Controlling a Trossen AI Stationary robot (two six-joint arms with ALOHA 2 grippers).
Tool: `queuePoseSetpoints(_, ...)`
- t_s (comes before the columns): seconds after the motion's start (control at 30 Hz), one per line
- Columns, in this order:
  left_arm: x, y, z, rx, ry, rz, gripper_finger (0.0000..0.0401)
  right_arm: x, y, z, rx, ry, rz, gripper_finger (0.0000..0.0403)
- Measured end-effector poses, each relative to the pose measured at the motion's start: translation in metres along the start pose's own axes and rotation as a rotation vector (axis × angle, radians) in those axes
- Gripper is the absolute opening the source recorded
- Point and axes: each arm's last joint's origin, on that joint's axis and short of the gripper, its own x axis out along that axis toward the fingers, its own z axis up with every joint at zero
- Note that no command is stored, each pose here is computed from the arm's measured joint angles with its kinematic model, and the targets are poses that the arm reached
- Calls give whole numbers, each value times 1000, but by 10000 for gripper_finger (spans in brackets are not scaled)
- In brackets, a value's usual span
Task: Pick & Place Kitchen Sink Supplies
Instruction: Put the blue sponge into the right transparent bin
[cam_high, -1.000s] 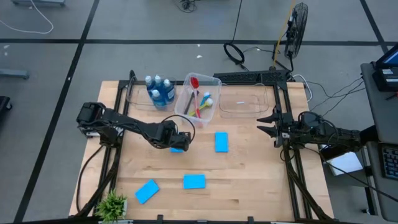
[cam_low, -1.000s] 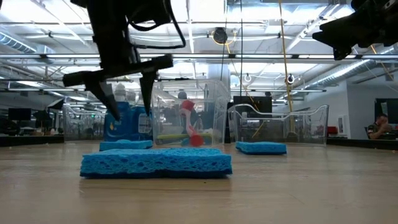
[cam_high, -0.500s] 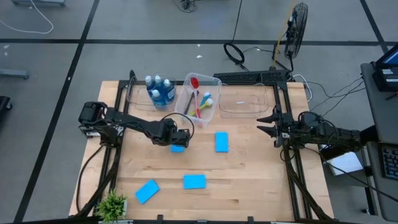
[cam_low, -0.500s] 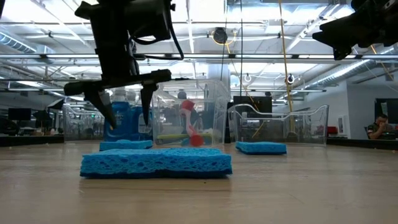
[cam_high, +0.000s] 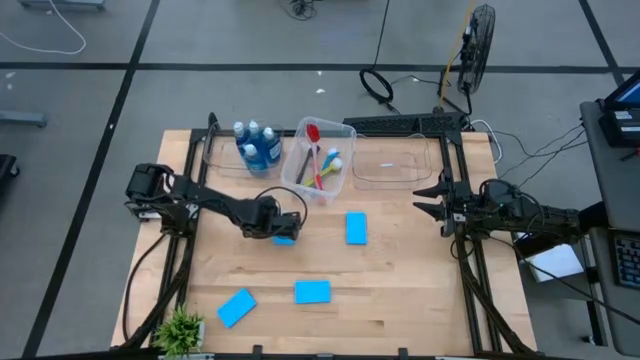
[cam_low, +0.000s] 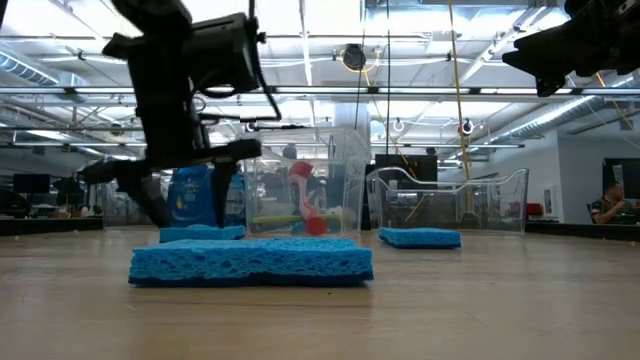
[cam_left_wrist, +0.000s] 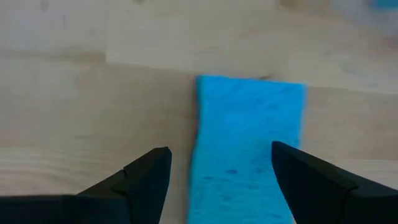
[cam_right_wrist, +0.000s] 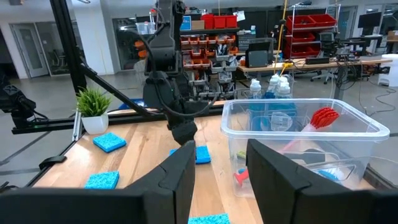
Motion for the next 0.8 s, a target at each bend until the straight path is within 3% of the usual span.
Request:
queuePoseSetpoints(0.2, 14, 11, -3, -28, 20, -57, 276, 0, 0, 0, 0, 0, 0, 130)
queuePoseSetpoints(0.33, 16, 14, -3, -45, 20, -50, 248, 0, 0, 0, 0, 0, 0, 130)
queuePoseSetpoints(0.5, 17, 14, -4, -66, 34, -45, 169, 0, 0, 0, 0, 0, 0, 130)
queuePoseSetpoints(0.73, 16, 15, -11, -85, 46, -51, 27, 0, 0, 0, 0, 0, 0, 130)
queuePoseSetpoints(0.8, 15, 15, -15, -86, 55, -60, 11, 0, 0, 0, 0, 0, 0, 130)
